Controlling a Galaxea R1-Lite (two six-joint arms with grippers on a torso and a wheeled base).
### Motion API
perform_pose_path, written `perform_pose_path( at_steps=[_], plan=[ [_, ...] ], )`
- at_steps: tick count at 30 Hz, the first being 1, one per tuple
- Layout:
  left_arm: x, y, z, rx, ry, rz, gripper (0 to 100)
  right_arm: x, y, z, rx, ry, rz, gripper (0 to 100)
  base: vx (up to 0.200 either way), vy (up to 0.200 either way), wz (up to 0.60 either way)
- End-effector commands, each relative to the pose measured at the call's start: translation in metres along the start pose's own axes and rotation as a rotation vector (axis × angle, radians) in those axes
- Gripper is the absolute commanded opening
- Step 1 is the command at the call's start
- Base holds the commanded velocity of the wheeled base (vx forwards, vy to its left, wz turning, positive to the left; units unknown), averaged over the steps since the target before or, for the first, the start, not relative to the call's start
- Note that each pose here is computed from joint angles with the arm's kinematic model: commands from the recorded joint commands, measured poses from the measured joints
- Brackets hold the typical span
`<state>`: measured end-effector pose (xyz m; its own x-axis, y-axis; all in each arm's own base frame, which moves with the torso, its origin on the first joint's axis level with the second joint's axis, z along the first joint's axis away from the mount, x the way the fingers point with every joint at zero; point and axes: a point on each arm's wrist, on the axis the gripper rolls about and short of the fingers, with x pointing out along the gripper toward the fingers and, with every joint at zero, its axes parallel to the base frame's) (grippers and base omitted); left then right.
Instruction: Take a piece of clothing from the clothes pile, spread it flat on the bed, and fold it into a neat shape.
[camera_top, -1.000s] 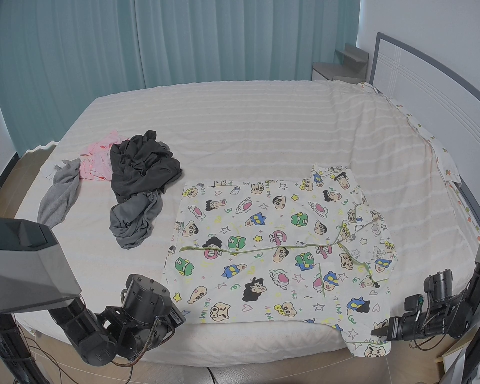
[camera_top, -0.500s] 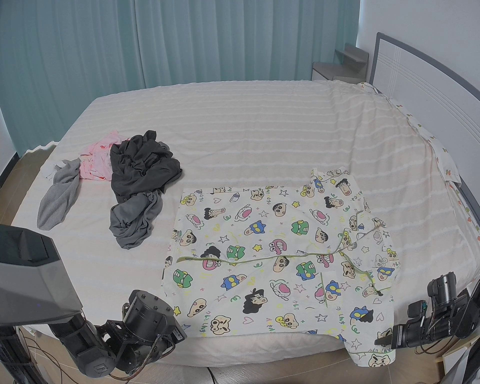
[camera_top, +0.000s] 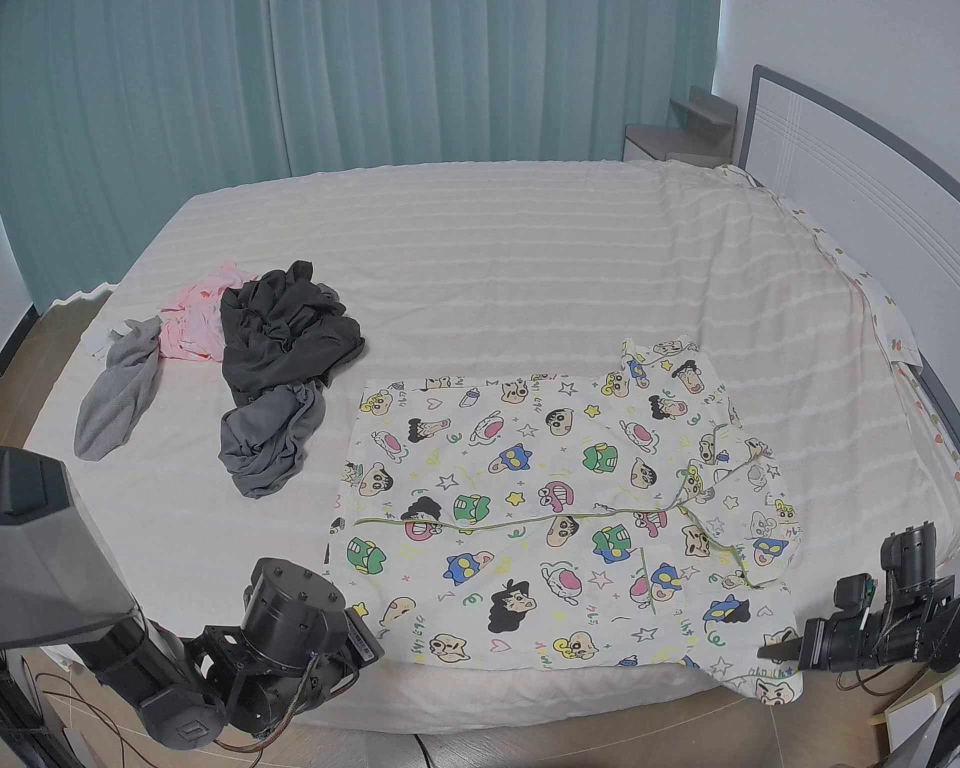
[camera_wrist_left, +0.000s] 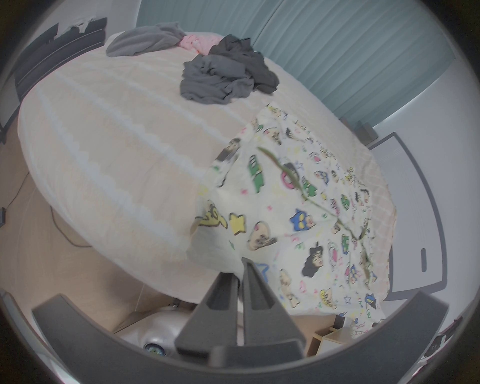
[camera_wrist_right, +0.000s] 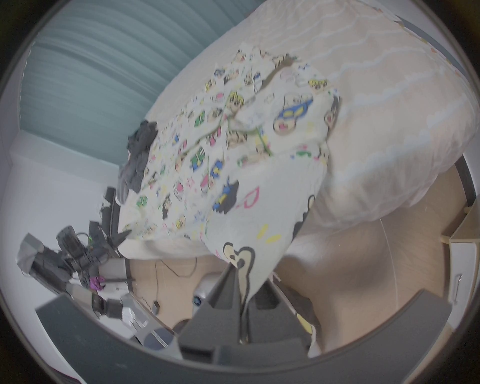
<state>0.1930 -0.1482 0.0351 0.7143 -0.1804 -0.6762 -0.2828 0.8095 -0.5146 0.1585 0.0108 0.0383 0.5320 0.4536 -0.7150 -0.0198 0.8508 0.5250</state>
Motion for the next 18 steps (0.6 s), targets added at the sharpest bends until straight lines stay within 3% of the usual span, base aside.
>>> perform_pose_path(
  at_steps=[1,9,18],
  plan=[
    [-0.001,-0.019,0.013,-0.004,-0.044,-0.071,0,-0.01,0.01,0.021,0.009,-0.124,0.044,0,0.0,0.0,0.0],
    [0.016,-0.051,0.039,-0.027,-0.079,-0.07,0,-0.01,0.018,0.048,0.031,-0.203,0.077,0,0.0,0.0,0.0],
    [0.05,-0.066,0.057,-0.028,-0.103,-0.042,0,-0.003,0.022,0.077,0.076,-0.257,0.103,0,0.0,0.0,0.0]
  ],
)
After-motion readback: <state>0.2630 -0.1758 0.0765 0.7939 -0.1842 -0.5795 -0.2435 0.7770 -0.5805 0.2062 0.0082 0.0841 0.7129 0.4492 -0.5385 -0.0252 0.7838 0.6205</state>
